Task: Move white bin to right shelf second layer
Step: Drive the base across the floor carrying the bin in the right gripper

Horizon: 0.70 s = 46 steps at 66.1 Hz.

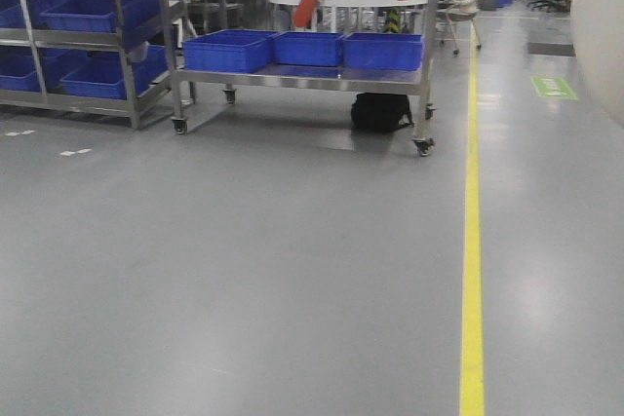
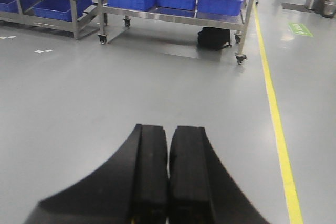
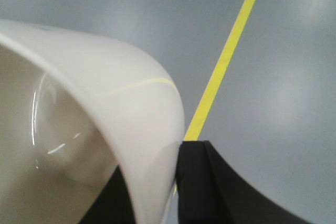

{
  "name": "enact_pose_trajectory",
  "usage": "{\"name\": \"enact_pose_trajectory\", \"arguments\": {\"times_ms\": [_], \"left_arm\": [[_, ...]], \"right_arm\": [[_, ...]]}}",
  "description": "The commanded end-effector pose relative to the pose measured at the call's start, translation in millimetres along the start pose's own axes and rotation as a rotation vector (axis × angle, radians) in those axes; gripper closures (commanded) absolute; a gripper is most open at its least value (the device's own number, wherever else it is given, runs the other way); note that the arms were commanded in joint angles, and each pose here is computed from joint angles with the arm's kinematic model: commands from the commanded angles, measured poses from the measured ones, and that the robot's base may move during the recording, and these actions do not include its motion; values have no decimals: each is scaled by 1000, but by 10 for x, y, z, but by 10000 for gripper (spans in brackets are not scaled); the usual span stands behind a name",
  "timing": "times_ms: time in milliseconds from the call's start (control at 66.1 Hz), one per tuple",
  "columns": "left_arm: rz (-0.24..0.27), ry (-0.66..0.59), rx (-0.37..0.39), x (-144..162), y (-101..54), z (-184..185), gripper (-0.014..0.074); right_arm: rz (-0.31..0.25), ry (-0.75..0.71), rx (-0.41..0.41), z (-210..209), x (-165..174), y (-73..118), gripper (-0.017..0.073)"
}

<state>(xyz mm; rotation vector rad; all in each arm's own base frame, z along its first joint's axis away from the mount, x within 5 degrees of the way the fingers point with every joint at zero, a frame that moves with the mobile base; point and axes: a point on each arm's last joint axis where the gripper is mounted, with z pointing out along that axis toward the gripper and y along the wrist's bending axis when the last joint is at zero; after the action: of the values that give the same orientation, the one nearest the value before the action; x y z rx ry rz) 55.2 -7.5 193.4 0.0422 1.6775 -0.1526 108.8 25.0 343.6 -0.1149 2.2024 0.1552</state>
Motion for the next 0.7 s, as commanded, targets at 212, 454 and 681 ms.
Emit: {"name": "enact_pose_trajectory", "arguments": {"times_ms": [212, 454, 681], "left_arm": [[-14, -78, 8, 2, 1, 4, 509], [-14, -78, 8, 2, 1, 4, 509], [-14, -78, 8, 2, 1, 4, 509]], "right_arm": [[2, -117, -10, -67, -151, 8, 507], [2, -117, -10, -67, -151, 8, 507], [2, -117, -10, -67, -151, 8, 507]]}}
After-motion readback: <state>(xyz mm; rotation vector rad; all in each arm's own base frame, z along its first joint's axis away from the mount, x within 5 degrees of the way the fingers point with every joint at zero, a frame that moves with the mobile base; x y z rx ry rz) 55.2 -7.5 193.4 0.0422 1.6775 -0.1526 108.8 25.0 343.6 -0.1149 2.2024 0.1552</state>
